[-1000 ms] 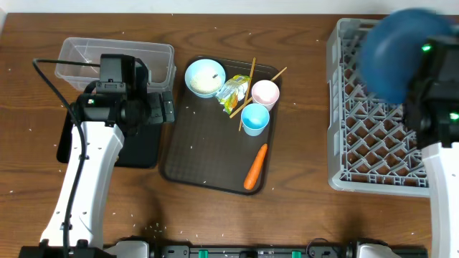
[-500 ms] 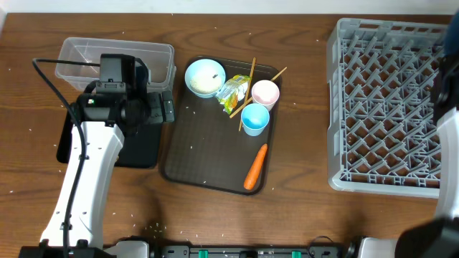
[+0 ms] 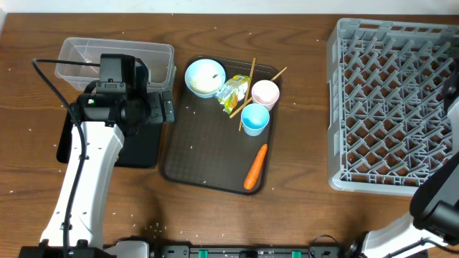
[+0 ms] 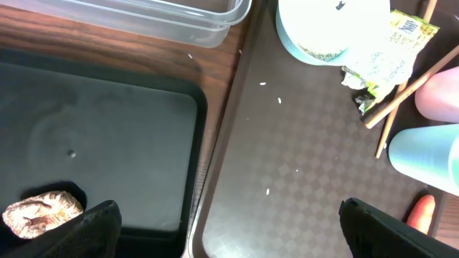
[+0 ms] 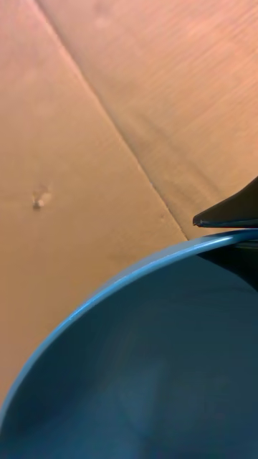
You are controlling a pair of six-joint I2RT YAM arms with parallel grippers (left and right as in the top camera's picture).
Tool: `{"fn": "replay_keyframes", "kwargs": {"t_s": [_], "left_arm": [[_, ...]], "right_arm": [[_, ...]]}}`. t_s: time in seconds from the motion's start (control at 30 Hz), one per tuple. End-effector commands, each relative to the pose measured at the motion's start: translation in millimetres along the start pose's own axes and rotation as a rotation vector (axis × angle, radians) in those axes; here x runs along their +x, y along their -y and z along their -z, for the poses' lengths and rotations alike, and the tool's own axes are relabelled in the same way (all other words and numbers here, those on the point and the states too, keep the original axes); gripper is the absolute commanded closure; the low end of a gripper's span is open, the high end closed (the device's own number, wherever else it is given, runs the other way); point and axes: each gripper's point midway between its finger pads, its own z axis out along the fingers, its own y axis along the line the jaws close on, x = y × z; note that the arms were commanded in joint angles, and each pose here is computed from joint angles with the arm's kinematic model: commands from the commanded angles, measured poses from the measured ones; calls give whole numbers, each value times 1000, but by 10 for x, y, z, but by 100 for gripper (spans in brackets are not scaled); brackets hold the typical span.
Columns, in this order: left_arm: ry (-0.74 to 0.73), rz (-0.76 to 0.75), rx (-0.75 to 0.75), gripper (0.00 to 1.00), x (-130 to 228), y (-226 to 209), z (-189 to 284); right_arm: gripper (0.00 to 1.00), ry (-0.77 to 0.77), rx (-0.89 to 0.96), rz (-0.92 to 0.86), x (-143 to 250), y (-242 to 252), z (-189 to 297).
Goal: Sort waste into correct bins and load items into the dishwasher rack
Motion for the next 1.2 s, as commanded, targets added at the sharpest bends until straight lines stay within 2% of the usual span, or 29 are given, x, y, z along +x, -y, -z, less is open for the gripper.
{"fn": "replay_keyframes", "kwargs": {"t_s": [0.0,0.33,0.5,0.93,1.17], "left_arm": [[1,1,-5,2,-17,-3,3],[1,1,-5,2,-17,-2,3],[1,1,-5,2,-17,-3,3],[1,1,-5,2,-17,-2,3],[1,1,-5,2,-17,-3,3]], "right_arm": [[99,33,-2,64,19,54,-168],[99,47,-4,63,234,244,-473],[99,56,-89,103,317,30,-531],[99,15,-137,146,507,-257,-592],[99,12,-144,155,432,-362,-488]]}}
